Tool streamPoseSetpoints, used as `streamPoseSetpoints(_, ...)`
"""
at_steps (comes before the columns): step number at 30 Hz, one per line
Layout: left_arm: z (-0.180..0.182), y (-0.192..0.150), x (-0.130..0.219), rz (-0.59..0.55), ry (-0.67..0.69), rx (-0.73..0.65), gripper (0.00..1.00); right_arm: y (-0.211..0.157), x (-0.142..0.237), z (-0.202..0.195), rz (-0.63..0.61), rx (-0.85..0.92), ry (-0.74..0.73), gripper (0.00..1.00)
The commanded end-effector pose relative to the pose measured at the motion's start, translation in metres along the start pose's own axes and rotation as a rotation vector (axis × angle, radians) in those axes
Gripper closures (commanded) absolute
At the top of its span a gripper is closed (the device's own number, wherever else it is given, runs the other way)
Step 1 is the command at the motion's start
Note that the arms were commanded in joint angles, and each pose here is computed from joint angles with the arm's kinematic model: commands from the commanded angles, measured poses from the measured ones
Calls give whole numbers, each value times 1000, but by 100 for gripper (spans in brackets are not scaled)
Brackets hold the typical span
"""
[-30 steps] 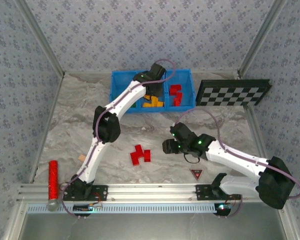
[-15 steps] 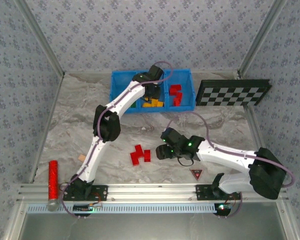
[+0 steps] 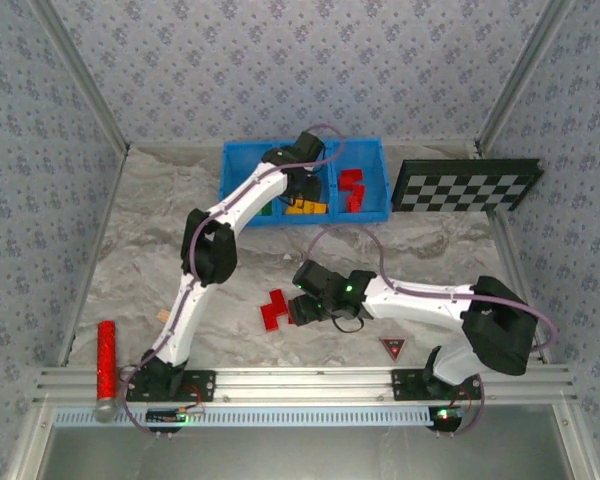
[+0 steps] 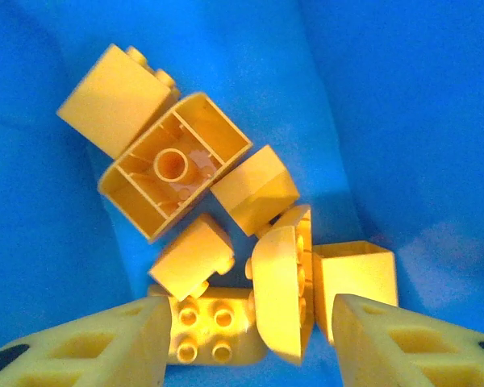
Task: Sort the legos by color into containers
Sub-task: Place the lego in the container, then pick up the lego from the bottom-center of the table.
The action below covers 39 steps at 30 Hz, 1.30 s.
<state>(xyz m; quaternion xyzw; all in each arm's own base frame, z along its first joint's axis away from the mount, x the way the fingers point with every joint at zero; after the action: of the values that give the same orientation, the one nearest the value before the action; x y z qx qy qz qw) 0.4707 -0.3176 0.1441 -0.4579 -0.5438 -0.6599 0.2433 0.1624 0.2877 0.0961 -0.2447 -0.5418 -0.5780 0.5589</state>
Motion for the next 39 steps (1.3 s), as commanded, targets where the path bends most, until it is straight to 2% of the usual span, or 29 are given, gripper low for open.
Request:
streamPoseSetpoints(1,3,29,64,-138,-20,-9,44,4,-2,7,2,29,-28,31)
streamPoseSetpoints(11,13,37,140,-261,-30,-38,40,-3,-23,21,50,96,-89,31)
streamPoseSetpoints(24,35,25,215,-390,1,-25,39,-5,-45,22,101,107,-140,33)
streamPoseSetpoints(28,40,18,227,-409,12,-17,39,-5,-50,20,118,101,-143,45)
streamPoseSetpoints(32,46,1,222,-374,31,-13,39,-4,-50,13,121,83,-151,53)
streamPoseSetpoints(35,51,-11,224,-361,40,-1,39,0,-45,6,117,71,-157,64)
streamPoseSetpoints(39,61,-33,224,-332,69,-5,39,10,-25,-13,102,95,-193,69)
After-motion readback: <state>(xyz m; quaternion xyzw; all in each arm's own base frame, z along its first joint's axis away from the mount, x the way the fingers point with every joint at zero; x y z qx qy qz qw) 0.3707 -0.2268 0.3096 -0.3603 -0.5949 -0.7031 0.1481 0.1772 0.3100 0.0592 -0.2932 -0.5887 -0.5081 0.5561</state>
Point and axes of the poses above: each hand's point on the last joint's axis, 136 mm out from that joint toward the fingers, its own x axis back along the fingers, its own z axis along the line the jaws close on, y = z × x, the point moved 3 cm from there along x, back along the fingers, and after that the axes turned 6 degrees about -x, right-handed, at the moved point
